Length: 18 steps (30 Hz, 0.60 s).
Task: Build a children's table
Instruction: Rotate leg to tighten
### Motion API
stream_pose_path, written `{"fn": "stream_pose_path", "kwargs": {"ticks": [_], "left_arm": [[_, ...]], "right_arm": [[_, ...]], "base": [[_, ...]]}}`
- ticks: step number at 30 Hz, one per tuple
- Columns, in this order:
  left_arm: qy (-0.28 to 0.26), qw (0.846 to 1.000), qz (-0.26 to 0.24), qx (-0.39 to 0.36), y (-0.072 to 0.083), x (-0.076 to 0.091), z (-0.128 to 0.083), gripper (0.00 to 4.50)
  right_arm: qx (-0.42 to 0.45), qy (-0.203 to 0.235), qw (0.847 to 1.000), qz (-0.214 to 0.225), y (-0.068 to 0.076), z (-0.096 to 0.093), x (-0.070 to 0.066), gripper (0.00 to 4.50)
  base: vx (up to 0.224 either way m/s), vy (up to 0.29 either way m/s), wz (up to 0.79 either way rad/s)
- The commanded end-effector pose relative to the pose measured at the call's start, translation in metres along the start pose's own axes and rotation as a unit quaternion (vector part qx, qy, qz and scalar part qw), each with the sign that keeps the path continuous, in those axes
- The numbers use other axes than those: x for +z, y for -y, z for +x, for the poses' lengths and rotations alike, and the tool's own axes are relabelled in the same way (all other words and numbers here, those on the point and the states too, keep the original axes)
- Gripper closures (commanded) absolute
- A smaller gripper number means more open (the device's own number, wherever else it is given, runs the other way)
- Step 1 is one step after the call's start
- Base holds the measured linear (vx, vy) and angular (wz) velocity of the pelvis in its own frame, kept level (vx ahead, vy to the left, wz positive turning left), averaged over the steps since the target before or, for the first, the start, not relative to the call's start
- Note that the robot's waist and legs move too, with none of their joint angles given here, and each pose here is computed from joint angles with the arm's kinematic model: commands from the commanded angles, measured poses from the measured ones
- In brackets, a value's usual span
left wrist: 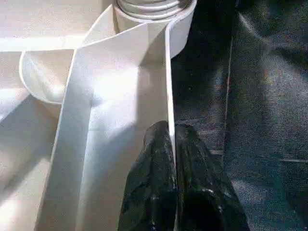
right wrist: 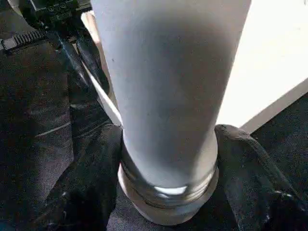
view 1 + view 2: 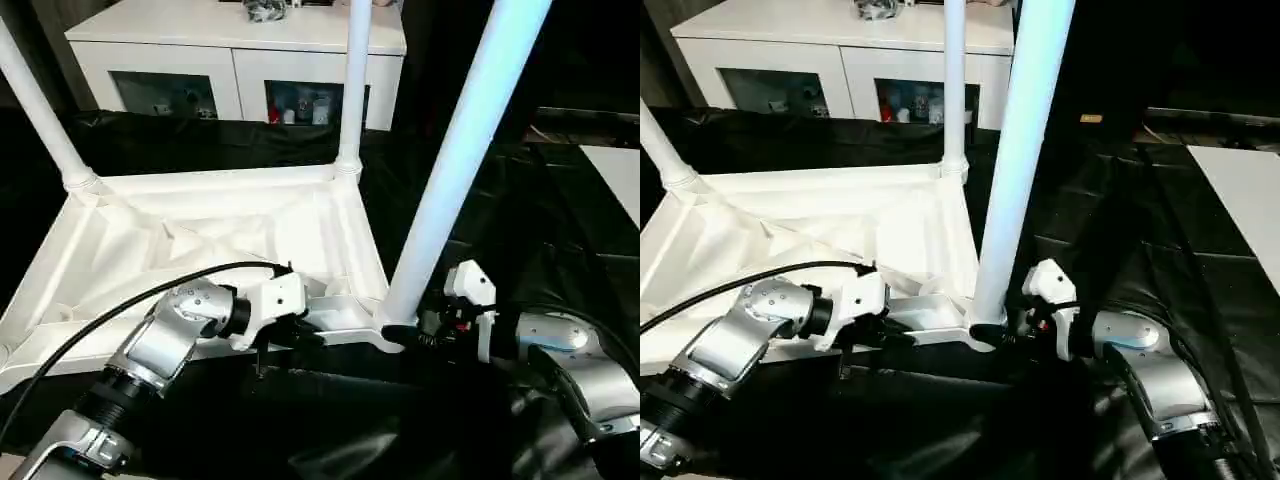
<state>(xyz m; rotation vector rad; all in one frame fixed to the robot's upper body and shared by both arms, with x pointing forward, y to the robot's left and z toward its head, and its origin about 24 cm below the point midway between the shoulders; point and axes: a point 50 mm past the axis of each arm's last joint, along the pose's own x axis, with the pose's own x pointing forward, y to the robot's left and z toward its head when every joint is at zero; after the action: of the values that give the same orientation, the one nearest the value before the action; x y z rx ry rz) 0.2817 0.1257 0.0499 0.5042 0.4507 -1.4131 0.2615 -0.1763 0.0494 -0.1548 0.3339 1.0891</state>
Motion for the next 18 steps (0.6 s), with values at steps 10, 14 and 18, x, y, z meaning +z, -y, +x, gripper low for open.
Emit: {"fn": "stream_pose_path", "kwargs": {"ticks": [10,14,18], "left_arm": [[0.006,0.985,-0.063,0.158,-0.025,0.017,0.044,4.50],[0.020,0.968,-0.098,0.229,-0.038,0.029,0.061,4.50],[0.018,0.973,-0.067,0.220,-0.041,0.035,0.060,4.50]], "right_arm": [[-0.348,0.008,0.932,0.103,0.033,0.050,-0.011,1.86],[-0.401,-0.009,0.908,0.122,0.026,0.082,-0.010,1.86],[-0.358,0.058,0.924,0.120,0.021,0.094,0.010,1.17]], "base": [[0.000,0.000,0.00],[0.000,0.000,0.00],[0.000,0.000,0.00]]}}
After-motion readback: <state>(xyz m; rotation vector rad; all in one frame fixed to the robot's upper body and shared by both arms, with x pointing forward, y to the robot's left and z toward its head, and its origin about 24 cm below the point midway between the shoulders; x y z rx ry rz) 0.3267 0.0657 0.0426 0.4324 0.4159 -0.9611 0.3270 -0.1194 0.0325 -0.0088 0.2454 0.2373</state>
